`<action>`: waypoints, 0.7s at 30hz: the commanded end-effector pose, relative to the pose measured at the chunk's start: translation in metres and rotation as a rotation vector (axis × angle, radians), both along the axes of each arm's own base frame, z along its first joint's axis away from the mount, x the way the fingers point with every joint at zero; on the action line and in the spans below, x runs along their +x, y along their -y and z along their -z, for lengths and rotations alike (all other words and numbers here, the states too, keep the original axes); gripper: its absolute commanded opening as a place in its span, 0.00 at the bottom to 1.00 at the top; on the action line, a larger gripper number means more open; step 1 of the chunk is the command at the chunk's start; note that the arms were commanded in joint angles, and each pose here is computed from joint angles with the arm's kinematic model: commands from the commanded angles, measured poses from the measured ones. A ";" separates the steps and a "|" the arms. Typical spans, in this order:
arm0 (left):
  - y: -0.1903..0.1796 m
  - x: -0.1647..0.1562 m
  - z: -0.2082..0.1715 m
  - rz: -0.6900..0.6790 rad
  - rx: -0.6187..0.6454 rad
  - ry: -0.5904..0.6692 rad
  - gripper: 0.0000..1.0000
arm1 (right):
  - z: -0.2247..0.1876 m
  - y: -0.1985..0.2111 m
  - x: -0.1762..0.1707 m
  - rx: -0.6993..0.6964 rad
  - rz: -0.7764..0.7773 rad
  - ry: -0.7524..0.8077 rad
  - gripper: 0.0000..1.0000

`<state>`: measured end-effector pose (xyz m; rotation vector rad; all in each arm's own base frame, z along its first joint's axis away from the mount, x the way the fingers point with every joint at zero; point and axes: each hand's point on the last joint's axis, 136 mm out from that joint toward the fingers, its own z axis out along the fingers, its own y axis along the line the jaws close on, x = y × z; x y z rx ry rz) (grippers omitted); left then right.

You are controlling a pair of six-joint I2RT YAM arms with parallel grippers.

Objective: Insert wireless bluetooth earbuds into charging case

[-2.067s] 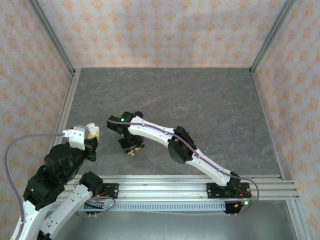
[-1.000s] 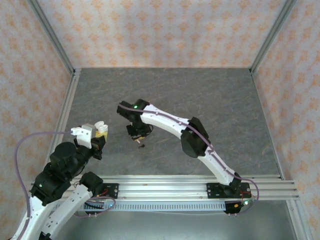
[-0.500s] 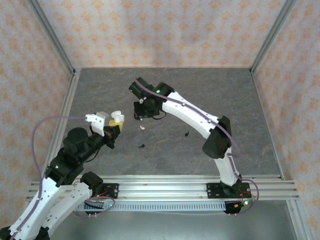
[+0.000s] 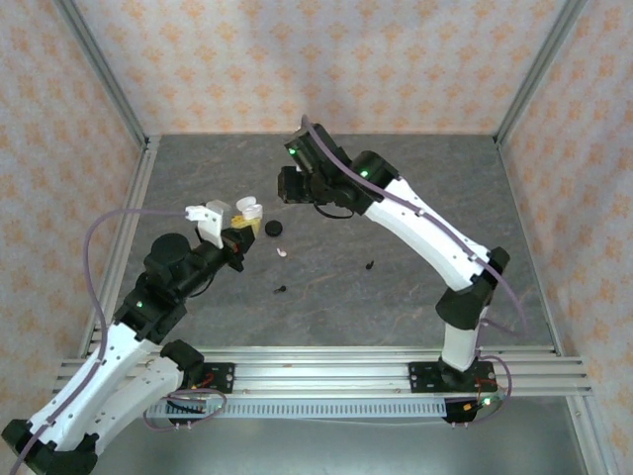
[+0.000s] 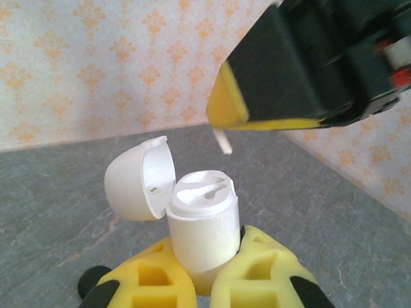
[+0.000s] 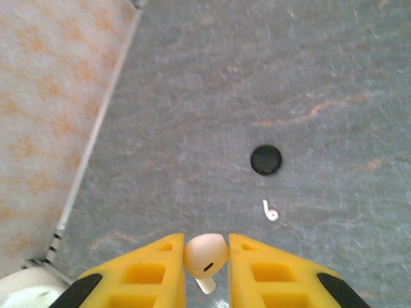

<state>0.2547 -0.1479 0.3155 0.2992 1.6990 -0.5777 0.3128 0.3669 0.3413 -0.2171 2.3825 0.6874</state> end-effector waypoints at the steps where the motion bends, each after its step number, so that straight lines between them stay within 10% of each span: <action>1: 0.004 0.006 -0.026 0.012 -0.049 0.104 0.00 | -0.039 0.005 0.002 0.115 0.035 0.091 0.21; 21: 0.014 0.030 -0.049 0.003 0.012 0.203 0.00 | -0.088 -0.021 -0.026 0.514 -0.074 0.063 0.22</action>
